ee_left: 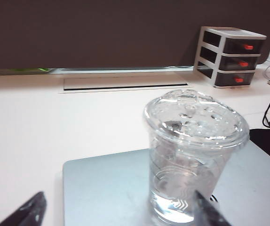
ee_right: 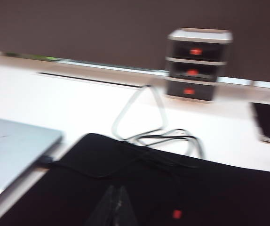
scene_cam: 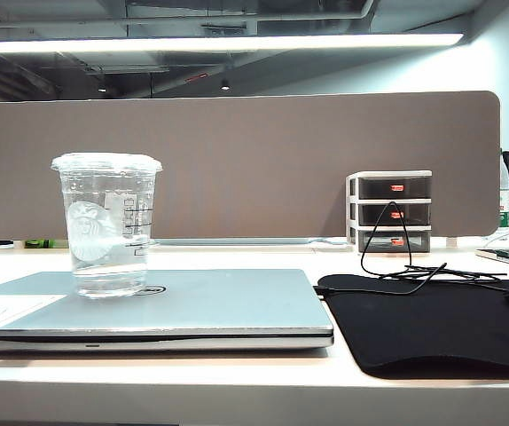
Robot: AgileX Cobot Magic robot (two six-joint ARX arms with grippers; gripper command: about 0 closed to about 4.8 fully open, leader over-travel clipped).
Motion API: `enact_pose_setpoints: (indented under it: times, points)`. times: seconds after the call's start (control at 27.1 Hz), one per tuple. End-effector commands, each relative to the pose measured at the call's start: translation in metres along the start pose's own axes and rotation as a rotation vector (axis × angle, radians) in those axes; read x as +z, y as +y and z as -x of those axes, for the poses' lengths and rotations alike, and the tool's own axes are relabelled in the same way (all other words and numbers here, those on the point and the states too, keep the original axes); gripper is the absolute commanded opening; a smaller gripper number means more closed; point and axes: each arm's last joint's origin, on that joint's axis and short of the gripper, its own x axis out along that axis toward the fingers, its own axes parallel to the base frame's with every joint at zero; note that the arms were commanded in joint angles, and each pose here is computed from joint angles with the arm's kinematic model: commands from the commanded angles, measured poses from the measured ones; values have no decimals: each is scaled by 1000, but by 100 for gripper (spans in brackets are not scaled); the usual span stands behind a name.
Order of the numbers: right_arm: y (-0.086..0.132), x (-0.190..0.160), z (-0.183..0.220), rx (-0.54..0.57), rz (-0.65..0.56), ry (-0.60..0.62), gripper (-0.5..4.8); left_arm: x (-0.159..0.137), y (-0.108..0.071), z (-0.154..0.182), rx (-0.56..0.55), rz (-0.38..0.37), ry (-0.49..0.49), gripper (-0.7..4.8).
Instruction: Pick up the coffee cup and place it over the laptop.
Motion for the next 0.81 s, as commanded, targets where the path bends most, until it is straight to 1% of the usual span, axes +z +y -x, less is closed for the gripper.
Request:
enact_pose_setpoints:
  times: [0.04,0.07,0.11,0.15,0.26,0.33,0.37,0.41,0.44,0.48,0.52,0.7,0.74,0.78,0.81]
  points:
    - [-4,1,0,-127,13,-17,-6,2,0,6,13,-2,-15,394]
    - [-5,1,0,-157,15,-22,-6,3,0,7,22,-3,-24,394]
    - [-6,3,1,-211,14,-36,-6,3,0,11,44,-5,-33,394]
    - [-7,4,1,-229,13,-44,-6,3,0,12,60,-4,-33,394]
    - [-7,7,1,-252,17,-70,-6,0,2,16,127,-1,-18,394]
    - [-7,8,1,-255,49,-84,-6,-3,2,19,167,4,0,393]
    - [-7,10,1,-256,67,-98,-6,-4,2,20,169,7,19,382]
    - [-8,11,1,-257,66,-107,-6,-5,2,20,168,5,28,348]
    - [-7,12,2,-254,66,-117,-6,-5,2,19,165,0,29,268]
    - [-7,12,2,-254,65,-122,-6,-5,2,19,165,-3,29,174]
    - [-7,12,2,-254,65,-124,-6,-5,2,19,165,-7,26,153]
    - [-7,12,2,-254,65,-125,-6,-2,2,19,160,-61,3,91]
    - [-7,12,2,-254,65,-125,-6,-2,2,19,160,-71,-7,65]
    - [-7,12,2,-253,65,-125,-6,0,2,19,161,-82,-26,25]
    - [-7,12,2,-253,65,-125,-6,2,2,19,162,-87,-39,0]
